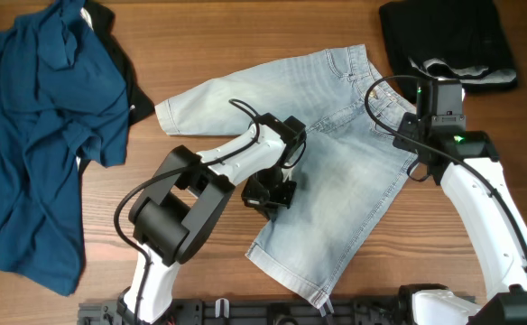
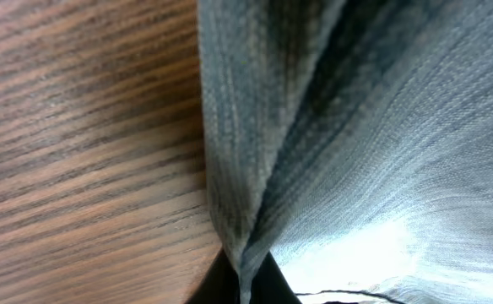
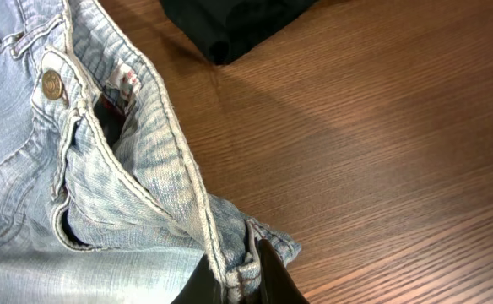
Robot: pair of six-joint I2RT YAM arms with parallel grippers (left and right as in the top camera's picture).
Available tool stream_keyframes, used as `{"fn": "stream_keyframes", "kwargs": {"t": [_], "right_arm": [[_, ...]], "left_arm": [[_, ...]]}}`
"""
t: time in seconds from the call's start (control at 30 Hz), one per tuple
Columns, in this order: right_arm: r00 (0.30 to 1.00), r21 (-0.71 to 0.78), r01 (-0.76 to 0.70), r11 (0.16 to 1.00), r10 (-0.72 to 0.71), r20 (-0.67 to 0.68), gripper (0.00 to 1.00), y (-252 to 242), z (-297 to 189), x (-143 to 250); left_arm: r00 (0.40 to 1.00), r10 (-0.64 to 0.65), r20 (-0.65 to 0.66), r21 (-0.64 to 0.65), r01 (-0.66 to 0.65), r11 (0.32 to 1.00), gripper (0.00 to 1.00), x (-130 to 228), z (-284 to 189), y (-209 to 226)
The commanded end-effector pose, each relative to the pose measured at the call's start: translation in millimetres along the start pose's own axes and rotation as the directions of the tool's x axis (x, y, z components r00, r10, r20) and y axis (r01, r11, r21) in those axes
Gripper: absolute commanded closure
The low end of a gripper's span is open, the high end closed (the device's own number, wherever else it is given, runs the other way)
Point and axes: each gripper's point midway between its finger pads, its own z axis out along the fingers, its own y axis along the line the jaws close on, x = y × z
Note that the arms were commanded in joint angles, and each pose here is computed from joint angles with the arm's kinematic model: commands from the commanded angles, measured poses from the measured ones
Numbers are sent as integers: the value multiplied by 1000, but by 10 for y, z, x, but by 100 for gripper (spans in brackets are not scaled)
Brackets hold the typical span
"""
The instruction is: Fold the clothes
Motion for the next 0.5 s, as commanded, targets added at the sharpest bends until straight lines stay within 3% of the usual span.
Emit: {"fn": "stream_keyframes", "kwargs": {"t": [0.0,0.1,0.2,0.27,0.4,0.43,0.47], "right_arm": [[999,12,-28,1000,27,28,96,-53,-69,-75],[999,-109,-27,994,24,-25,96,156,-78,18],[995,-113,-87,990,82,-55,96,164,-81,72],[990,-210,-114,971,94,-104,96,341,-115,135],[968,-246,-182,952,129,-217,96,439,-136,340],[961,-232,-188,954,130,-244,96,418,-135,406],[954,-216,-186,958,123,-272,96,392,-139,481]], "left_arm": [[998,-51,47,-178,59,982,96,-106,-86,503],[983,-144,117,-225,168,960,96,-307,-368,1052],[927,-297,229,-109,328,938,96,-591,-774,1606],[872,-379,309,-23,405,914,96,-741,-1117,1984],[820,-465,333,132,448,884,96,-756,-1473,2273],[825,-481,298,162,453,877,90,-694,-1458,2246],[834,-496,240,185,463,867,65,-580,-1423,2195]]}}
